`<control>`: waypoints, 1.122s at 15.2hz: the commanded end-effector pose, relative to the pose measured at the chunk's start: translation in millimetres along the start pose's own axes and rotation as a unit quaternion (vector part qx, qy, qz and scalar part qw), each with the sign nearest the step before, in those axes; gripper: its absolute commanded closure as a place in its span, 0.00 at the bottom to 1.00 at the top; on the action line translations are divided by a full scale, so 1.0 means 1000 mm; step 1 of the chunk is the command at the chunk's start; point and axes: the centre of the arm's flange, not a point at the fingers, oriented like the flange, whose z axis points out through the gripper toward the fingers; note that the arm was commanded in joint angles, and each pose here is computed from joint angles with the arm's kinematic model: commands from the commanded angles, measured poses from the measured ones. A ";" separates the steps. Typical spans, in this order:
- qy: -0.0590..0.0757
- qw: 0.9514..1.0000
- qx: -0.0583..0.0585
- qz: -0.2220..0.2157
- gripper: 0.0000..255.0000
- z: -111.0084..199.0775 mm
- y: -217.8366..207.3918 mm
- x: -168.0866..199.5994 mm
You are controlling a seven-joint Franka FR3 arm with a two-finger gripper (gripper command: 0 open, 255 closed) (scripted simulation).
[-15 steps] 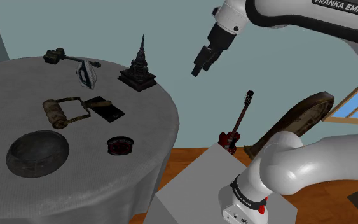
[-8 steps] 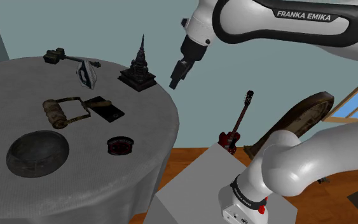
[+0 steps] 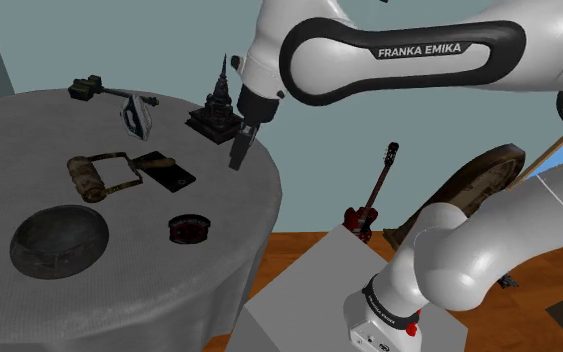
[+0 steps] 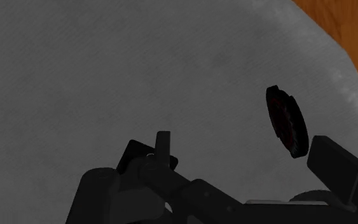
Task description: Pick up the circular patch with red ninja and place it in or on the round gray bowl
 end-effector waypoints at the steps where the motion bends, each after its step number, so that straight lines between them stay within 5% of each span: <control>1: -0.004 0.999 0.002 -0.031 0.00 0.015 -0.014 0.014; 6: -0.015 0.994 0.008 -0.107 0.00 0.055 -0.058 0.043; 11: -0.026 0.983 0.014 -0.182 0.00 0.095 -0.107 0.063; 17: -0.026 0.982 0.014 -0.185 0.00 0.123 -0.110 0.063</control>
